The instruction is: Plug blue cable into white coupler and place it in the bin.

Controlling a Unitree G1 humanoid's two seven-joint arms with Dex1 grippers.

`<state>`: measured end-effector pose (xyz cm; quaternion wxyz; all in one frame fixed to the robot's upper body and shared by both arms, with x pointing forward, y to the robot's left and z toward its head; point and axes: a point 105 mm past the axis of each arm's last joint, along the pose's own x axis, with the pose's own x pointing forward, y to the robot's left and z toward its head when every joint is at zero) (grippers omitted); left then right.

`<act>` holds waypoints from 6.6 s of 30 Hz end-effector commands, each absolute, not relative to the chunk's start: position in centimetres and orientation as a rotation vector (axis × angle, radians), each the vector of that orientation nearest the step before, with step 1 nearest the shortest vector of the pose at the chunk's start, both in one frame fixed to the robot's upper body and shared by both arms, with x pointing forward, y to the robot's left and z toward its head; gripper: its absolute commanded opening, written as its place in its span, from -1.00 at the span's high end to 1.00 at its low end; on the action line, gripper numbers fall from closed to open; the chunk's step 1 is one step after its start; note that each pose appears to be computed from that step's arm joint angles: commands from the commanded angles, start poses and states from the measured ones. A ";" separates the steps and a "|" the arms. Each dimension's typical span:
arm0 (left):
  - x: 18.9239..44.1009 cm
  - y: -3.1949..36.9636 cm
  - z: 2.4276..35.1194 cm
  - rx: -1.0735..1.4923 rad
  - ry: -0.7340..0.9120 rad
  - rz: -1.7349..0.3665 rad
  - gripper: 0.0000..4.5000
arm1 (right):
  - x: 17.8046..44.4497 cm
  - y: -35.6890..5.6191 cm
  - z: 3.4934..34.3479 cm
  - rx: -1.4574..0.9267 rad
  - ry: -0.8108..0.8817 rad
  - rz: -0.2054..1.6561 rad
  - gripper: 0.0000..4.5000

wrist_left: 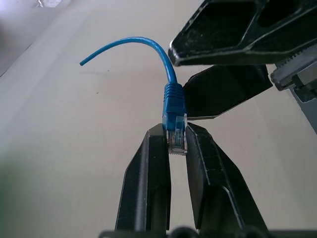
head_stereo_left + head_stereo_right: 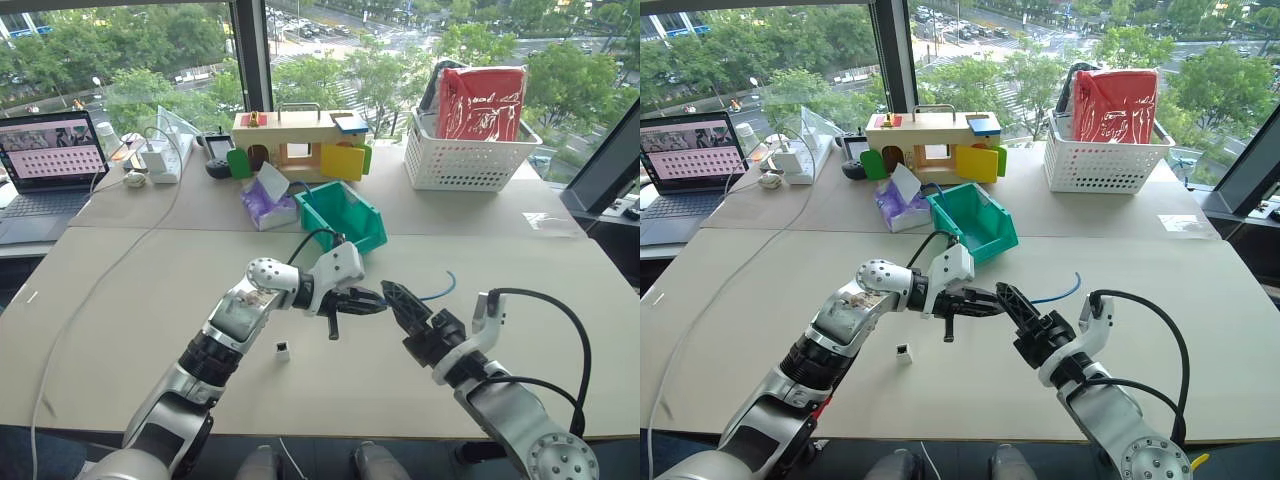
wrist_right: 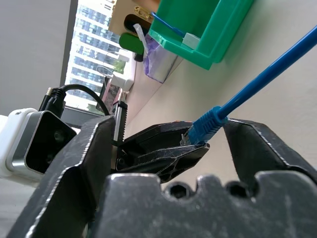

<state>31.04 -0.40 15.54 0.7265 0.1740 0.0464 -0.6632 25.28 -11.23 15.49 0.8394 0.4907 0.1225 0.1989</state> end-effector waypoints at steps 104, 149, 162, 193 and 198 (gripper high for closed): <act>24.3 11.3 7.1 0.130 0.483 -0.357 -0.34 | 25.6 -11.6 17.1 1.229 0.214 0.435 1.00; 31.2 7.1 6.4 0.505 0.276 -1.531 -0.98 | 27.5 -12.9 17.4 1.321 0.000 0.335 1.00; 29.5 7.7 4.8 0.295 0.460 -1.306 -0.98 | 27.7 -12.8 16.7 1.351 0.010 0.329 1.00; 28.6 7.4 6.5 0.183 0.317 -0.974 0.71 | 27.5 -12.7 16.6 1.325 0.020 0.337 1.00; 28.5 6.1 7.0 0.128 0.329 -1.018 0.71 | 27.5 -12.2 16.8 1.243 0.041 0.343 1.00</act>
